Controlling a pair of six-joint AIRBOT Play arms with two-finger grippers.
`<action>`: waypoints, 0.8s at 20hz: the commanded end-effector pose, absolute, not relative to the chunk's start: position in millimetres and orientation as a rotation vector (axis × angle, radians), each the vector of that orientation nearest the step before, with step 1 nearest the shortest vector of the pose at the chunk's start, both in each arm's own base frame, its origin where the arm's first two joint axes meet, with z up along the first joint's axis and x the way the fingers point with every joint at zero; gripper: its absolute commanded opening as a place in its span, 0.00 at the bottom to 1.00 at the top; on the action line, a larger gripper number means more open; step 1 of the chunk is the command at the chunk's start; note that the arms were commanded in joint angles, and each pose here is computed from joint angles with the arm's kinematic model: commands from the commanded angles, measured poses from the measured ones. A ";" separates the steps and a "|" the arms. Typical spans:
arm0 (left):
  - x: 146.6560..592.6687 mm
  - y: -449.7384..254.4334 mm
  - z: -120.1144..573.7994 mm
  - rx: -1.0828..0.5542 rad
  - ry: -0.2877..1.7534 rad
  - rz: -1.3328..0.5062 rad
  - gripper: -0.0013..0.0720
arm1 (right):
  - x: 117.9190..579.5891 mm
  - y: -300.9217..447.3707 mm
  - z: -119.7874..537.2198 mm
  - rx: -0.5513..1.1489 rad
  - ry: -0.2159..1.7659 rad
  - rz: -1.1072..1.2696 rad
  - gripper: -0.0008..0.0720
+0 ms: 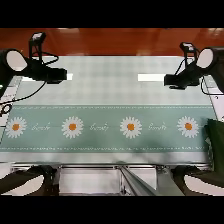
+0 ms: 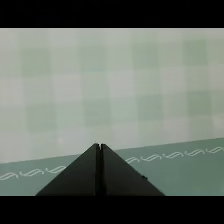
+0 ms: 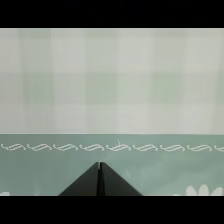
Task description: Fold the shirts.
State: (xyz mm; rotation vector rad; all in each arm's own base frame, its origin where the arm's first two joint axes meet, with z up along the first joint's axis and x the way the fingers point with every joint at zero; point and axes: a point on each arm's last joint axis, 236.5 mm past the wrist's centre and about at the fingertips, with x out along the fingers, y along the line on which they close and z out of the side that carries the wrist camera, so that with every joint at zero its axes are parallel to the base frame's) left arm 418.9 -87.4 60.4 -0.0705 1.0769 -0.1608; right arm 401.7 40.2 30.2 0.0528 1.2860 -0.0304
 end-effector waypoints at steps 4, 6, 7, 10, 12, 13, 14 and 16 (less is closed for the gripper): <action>417.7 -79.9 45.2 -0.039 1.126 -0.112 0.05 | 400.3 47.0 18.6 0.019 1.310 -0.043 0.05; 417.8 -79.7 44.4 -0.038 1.128 -0.112 0.05 | 400.3 47.0 18.6 0.019 1.311 -0.043 0.05; 417.8 -79.9 44.6 -0.038 1.128 -0.112 0.05 | 400.3 47.0 18.6 0.019 1.311 -0.043 0.05; 417.8 -79.9 44.4 -0.038 1.128 -0.112 0.05 | 400.3 47.0 18.6 0.019 1.311 -0.043 0.05; 417.8 -79.9 44.4 -0.038 1.128 -0.112 0.05 | 400.3 47.0 18.6 0.019 1.311 -0.043 0.05; 417.8 -79.7 44.4 -0.038 1.128 -0.112 0.05 | 400.3 47.0 18.6 0.019 1.311 -0.043 0.05; 417.8 -79.9 44.6 -0.038 1.128 -0.112 0.05 | 400.3 47.0 18.6 0.019 1.310 -0.043 0.05; 417.8 -79.9 44.6 -0.038 1.128 -0.112 0.05 | 400.3 47.0 18.6 0.019 1.310 -0.043 0.05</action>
